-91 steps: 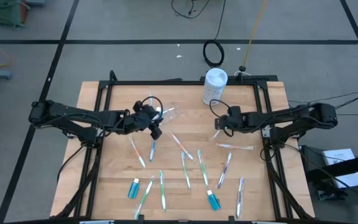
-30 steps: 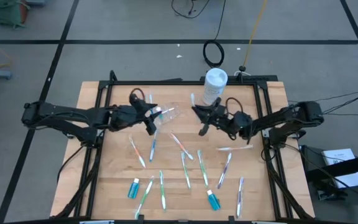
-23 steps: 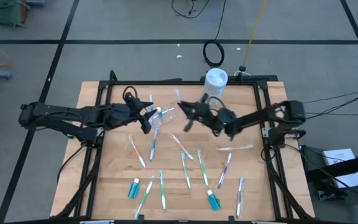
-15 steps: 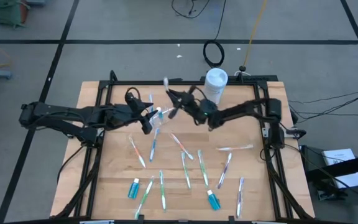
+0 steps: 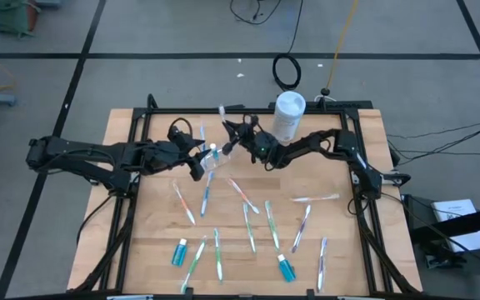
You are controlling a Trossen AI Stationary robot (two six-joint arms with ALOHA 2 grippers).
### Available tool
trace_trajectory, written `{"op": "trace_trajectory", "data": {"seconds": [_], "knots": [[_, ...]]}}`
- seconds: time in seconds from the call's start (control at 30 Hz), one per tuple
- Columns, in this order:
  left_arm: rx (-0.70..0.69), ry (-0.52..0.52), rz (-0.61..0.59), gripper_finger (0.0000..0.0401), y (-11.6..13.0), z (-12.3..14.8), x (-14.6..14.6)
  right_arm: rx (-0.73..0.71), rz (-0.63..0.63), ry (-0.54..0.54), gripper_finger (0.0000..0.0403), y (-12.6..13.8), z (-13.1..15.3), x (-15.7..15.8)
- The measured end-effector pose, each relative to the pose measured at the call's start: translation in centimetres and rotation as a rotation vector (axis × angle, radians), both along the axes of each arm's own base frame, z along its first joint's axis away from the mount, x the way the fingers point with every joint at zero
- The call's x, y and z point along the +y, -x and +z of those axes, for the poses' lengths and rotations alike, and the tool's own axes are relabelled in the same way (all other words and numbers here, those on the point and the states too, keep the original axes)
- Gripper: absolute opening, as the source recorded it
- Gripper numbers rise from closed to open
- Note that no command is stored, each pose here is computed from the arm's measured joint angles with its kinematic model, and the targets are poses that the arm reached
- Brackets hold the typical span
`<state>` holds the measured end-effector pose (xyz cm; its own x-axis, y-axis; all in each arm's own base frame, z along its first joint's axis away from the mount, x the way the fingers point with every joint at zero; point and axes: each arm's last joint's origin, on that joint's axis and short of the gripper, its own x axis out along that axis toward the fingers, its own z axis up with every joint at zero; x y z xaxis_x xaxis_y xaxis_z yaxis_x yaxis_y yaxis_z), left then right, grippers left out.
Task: Pick & Place toothbrushing station
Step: Put the orange toothbrush into the transparent organizer, then put the blue toothbrush into the transparent organizer
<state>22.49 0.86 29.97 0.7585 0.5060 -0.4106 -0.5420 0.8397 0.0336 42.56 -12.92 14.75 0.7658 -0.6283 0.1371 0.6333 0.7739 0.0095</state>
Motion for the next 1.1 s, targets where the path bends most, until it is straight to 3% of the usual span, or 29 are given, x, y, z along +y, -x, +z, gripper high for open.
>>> {"op": "trace_trajectory", "data": {"seconds": [0.23, 0.43, 0.57, 0.77, 1.1], "knots": [[0.020, 0.003, -0.009, 0.0177, -0.1, -0.3, -0.1, 0.098, 0.007, 0.062, 0.0022, -0.3, -0.4, 0.8], [0.022, 0.004, -0.010, 0.0177, -0.1, -0.3, -0.1, 0.155, 0.022, 0.003, 0.0036, -0.5, -0.8, 1.5], [0.022, 0.004, -0.010, 0.0177, -0.1, -0.3, -0.1, 0.249, -0.070, -0.014, 0.0056, -0.4, -1.9, 1.6], [0.043, 0.004, -0.010, 0.0177, -0.4, -0.7, -0.1, 0.237, -0.207, -0.015, 0.0085, -0.3, -1.6, 2.5], [0.028, 0.055, 0.014, 0.0177, -0.4, -0.9, -0.2, 0.385, -0.175, 0.133, 0.0128, -1.0, -1.7, 6.4]]}}
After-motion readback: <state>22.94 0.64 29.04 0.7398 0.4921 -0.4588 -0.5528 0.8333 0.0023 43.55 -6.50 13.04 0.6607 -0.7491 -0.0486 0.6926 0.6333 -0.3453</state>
